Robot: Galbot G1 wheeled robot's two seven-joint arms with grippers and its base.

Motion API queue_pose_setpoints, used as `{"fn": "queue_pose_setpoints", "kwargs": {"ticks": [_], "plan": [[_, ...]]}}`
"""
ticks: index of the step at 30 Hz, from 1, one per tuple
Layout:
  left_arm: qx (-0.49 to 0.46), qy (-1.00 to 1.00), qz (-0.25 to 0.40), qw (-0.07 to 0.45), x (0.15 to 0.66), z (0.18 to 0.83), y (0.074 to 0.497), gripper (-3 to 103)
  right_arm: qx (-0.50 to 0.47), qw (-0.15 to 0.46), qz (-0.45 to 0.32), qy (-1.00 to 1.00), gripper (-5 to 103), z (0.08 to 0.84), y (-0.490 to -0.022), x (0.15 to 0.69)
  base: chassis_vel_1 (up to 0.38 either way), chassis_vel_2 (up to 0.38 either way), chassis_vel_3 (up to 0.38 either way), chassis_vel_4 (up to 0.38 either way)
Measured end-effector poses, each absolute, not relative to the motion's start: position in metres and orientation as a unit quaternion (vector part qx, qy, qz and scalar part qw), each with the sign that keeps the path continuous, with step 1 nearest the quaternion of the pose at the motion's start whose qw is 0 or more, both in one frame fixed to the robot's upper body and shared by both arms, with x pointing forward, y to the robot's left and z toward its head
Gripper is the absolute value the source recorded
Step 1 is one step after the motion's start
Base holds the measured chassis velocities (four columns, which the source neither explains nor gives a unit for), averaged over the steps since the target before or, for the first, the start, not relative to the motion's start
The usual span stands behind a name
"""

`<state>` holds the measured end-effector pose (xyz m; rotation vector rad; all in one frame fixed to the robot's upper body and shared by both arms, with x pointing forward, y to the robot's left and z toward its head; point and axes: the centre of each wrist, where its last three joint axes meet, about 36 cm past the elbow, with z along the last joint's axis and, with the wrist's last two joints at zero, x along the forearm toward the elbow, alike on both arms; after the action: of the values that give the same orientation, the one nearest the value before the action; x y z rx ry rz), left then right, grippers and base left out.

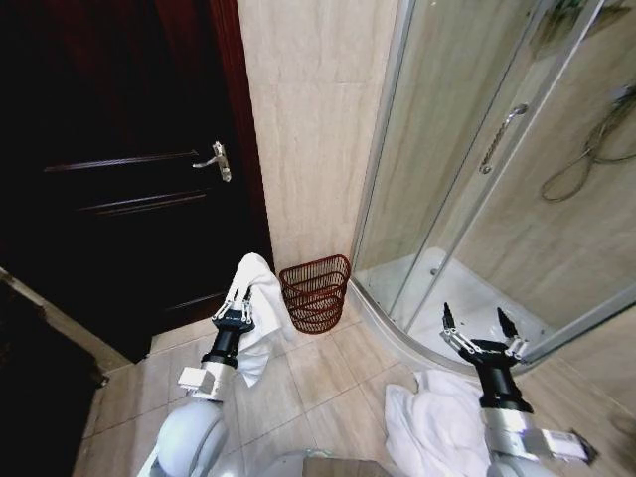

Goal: Discard the used towel into the hamper.

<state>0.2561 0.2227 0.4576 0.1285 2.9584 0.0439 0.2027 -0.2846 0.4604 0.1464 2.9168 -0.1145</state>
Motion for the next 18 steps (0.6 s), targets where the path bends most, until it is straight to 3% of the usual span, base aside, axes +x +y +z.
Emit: {"fn": "queue_pose_setpoints", "kwargs": {"ticks": [18], "plan": [[0.040, 0.995, 0.016, 0.090, 0.2578, 0.4552, 0.2271, 6, 0.051, 0.113, -0.039, 0.992, 100, 0.4584, -0.2844, 0.2039, 0.000, 0.000, 0.000, 0.000]]}}
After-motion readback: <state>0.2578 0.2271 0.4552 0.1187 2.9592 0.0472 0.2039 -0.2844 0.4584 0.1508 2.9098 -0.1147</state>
